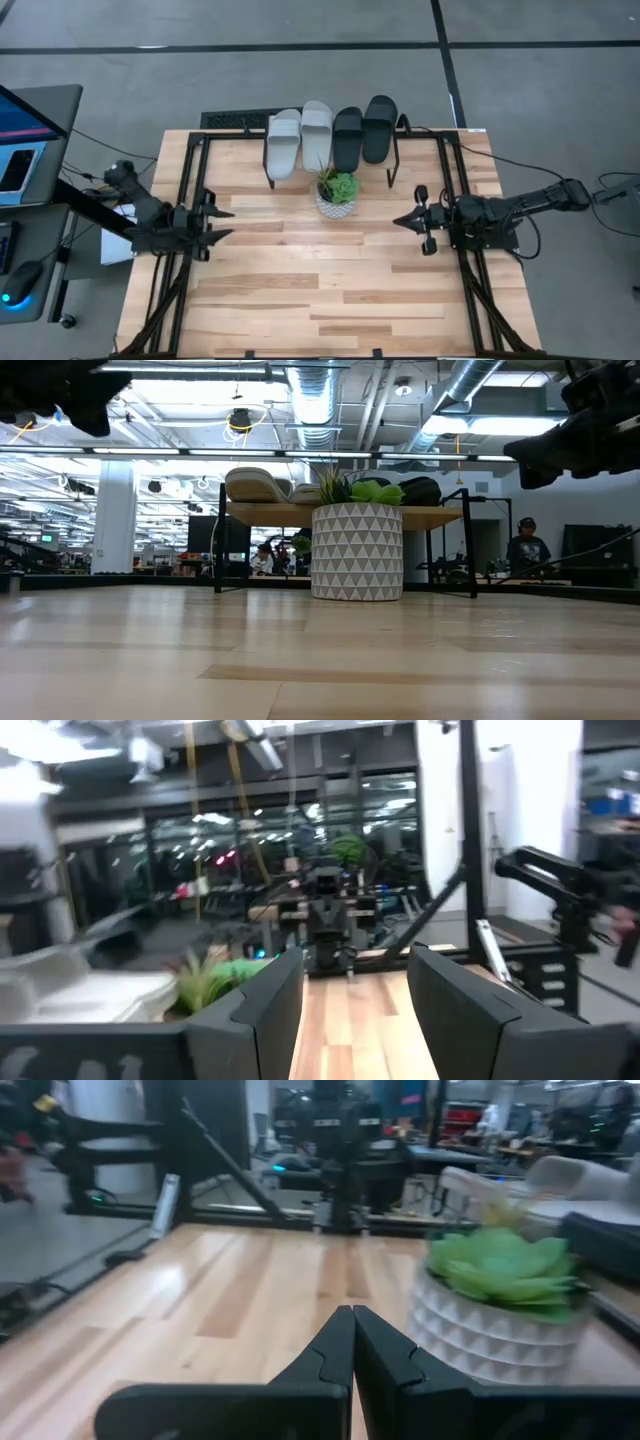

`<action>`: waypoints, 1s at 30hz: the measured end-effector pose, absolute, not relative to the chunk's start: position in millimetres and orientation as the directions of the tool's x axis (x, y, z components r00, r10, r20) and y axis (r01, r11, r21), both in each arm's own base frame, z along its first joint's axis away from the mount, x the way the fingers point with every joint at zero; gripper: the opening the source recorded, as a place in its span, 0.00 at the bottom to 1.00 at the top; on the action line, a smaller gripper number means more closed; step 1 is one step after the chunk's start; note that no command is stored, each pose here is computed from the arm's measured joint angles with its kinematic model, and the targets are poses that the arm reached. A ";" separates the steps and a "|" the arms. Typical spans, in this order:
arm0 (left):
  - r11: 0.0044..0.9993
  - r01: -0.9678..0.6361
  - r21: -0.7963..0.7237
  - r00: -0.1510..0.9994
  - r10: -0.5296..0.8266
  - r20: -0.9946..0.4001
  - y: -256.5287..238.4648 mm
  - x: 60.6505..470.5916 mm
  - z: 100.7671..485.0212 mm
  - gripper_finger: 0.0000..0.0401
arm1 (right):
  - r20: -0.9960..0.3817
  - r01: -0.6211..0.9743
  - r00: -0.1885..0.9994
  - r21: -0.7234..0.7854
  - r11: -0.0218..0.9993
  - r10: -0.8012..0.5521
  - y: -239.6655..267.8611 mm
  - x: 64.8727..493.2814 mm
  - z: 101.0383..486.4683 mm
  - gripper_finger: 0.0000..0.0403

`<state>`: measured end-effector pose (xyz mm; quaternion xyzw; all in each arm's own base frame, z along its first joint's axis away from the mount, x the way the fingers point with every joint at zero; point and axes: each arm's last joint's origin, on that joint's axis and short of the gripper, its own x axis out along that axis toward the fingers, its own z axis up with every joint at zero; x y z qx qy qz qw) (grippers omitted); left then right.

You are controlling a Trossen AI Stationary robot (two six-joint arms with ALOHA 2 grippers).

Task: Pick and place slides into the shelf
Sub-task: Return to Home Position

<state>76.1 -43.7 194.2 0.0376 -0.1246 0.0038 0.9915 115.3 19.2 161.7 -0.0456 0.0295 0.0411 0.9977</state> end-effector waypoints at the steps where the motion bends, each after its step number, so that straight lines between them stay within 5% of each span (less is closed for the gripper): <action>1: 0.998 -0.027 0.049 0.970 0.014 0.244 -41.8 77.6 193.7 0.43 | -0.065 -0.069 0.996 -0.098 0.993 0.063 17.4 115.6 161.5 0.00; 11: 0.977 0.203 -0.059 0.968 -0.191 0.163 -25.8 92.6 181.0 0.43 | -0.068 0.079 0.994 -0.054 0.995 -0.083 -6.4 116.8 161.1 0.00; 18: 0.975 0.210 -0.072 0.974 -0.202 0.105 -6.6 96.4 175.4 0.43 | -0.083 -0.155 0.986 -0.087 0.984 0.148 -9.3 116.6 159.5 0.00; 25: 0.936 0.349 -0.037 0.934 -0.345 0.089 3.4 93.8 174.7 0.43 | -0.166 -0.180 0.971 -0.046 0.983 0.170 -9.0 120.3 150.7 0.00; 30: 0.944 0.323 -0.063 0.945 -0.318 0.080 8.4 93.4 173.9 0.43 | -0.105 -0.176 0.978 0.039 0.984 0.179 -8.7 122.7 156.5 0.00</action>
